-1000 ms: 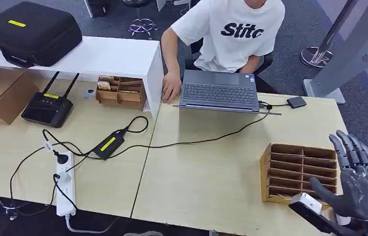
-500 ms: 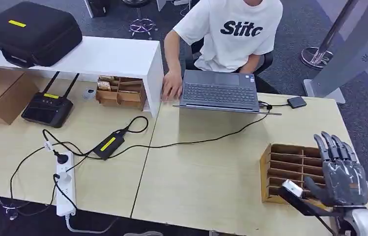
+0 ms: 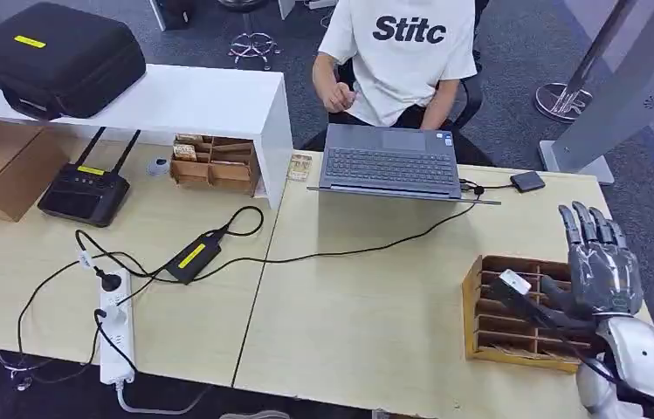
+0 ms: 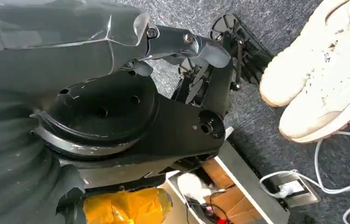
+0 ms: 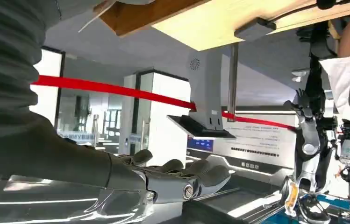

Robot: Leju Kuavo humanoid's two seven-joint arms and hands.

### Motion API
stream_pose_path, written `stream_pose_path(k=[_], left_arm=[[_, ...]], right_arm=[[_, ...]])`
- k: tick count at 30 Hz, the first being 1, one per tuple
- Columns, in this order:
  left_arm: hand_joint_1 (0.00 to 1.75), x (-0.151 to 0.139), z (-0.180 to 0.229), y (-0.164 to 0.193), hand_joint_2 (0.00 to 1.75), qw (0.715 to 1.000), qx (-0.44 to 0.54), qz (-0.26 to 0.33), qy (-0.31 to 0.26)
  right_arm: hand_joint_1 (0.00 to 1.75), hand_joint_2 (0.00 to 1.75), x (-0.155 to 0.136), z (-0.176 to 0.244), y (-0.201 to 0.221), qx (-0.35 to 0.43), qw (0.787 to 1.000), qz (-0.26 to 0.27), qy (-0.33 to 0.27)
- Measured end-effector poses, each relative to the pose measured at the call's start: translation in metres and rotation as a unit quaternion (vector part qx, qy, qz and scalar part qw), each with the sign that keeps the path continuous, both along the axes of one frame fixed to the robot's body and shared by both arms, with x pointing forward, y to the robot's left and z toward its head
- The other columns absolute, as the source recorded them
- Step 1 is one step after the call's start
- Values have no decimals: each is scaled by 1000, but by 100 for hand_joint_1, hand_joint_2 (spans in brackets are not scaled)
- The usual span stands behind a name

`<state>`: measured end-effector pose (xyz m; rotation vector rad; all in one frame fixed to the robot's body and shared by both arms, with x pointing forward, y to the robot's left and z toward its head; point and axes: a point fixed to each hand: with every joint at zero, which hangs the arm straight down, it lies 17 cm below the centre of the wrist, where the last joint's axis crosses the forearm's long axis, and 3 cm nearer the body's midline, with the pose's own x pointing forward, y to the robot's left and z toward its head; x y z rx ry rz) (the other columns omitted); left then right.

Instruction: Pass the card to the sensor for recognition and then transmit it.

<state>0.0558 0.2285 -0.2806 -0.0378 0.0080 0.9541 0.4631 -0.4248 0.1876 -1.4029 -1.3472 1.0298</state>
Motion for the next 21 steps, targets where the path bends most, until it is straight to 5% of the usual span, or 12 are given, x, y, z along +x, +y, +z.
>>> stream_pose_path(k=[21], left_arm=[[0,-2,0,2,175,1000,3,-3,3]], right_arm=[[0,175,-6,-22,-36,1,999,-44,27]])
